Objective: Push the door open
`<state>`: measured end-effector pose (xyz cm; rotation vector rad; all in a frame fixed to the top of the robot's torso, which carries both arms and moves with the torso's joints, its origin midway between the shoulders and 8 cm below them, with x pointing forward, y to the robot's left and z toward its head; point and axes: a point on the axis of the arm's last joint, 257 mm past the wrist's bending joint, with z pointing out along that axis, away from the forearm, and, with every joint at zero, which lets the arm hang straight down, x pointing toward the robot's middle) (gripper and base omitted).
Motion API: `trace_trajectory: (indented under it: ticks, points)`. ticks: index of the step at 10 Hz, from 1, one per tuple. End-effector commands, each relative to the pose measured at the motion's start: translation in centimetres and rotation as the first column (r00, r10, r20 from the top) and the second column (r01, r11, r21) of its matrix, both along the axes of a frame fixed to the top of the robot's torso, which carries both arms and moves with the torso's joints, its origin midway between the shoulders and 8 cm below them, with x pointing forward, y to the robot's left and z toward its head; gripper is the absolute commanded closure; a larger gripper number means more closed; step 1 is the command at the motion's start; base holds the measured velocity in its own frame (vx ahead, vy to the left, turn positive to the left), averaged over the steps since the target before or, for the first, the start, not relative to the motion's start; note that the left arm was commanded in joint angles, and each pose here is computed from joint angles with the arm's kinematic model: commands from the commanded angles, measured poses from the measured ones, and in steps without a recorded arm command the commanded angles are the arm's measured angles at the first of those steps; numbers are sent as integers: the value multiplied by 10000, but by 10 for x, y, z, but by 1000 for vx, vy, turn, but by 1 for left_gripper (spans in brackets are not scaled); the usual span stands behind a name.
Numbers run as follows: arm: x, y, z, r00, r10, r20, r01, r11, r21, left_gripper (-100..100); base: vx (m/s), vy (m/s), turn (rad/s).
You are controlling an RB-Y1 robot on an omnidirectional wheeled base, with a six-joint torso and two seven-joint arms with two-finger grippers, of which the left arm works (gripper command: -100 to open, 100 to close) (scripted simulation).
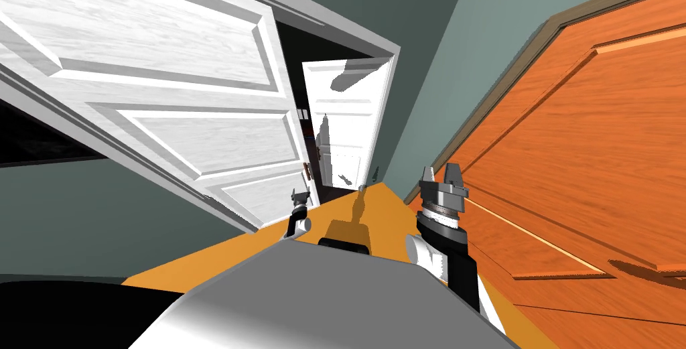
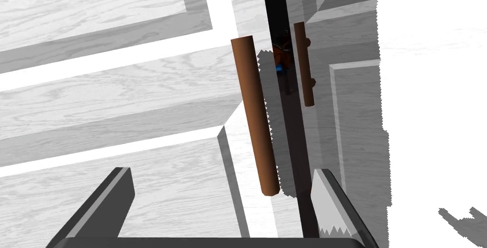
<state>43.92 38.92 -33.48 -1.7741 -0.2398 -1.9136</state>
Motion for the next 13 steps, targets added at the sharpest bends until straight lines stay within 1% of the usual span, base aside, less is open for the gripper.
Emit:
trace_trajectory:
  ticks: [1,2,5,6,9,10,13]
  points:
    - [-2,2,-9,9999,106,-1,-106,9991,-410,-100,83,50,-77]
    - [-4,5,-19,9997,244,-19,-245,9959,-870,-100,119,72,-133]
    - [-7,9,-32,9991,426,-45,-429,9889,-1420,-100,98,66,-75]
    - [-9,11,-40,9985,545,-63,-548,9831,-1748,-100,109,71,-95]
    - [-14,14,-55,9967,802,-108,-804,9673,-2404,-100,110,75,-90]
    - [-13,13,-53,9972,746,-109,-751,9711,-2267,-100,40,32,-14]
    - [-15,20,-54,9964,834,-115,-838,9699,-2284,-100,145,87,-24]
